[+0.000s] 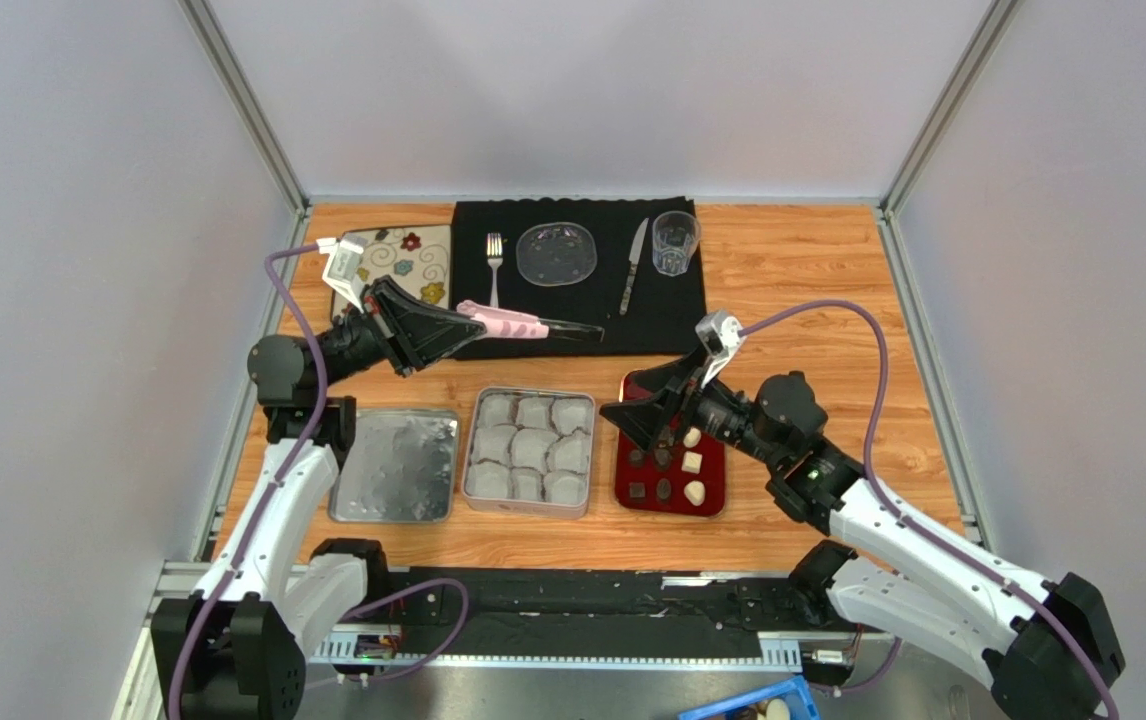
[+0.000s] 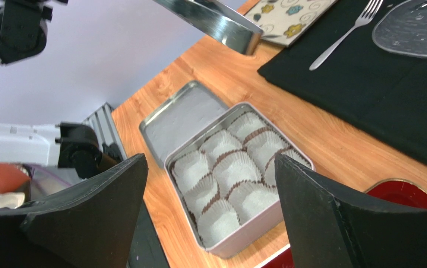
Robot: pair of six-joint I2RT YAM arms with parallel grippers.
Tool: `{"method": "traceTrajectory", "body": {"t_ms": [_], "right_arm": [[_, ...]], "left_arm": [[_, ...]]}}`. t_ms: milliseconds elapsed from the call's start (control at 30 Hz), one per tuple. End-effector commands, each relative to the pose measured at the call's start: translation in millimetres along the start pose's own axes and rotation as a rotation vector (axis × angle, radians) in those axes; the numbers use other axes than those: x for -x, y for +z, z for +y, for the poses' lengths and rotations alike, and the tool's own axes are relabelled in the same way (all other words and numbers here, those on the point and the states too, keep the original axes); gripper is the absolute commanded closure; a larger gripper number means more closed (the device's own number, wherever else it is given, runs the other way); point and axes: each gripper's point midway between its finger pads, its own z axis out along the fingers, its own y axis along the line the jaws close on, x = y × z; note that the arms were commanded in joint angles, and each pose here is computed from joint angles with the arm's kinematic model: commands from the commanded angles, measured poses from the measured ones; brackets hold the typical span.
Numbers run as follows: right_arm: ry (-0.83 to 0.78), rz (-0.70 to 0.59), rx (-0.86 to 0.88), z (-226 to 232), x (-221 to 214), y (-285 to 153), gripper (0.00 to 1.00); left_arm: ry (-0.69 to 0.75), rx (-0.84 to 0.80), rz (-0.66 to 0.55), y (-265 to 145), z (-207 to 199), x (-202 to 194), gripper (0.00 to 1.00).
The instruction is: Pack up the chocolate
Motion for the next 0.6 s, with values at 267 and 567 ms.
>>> {"method": "traceTrajectory", "body": {"t_ms": [267,567], "right_arm": [[0.096,-0.290,0.259,45.8,87.2,19.0,0.13],[0.237,-0.291,0.391,54.5,94.9,42.6,0.13]], "left_arm": [[-0.089,-0.030,-0.154,-6.2,-35.7,21.8,1.00],[-0.095,-0.036,-0.157,-10.4,-34.9,11.7,1.00]]}}
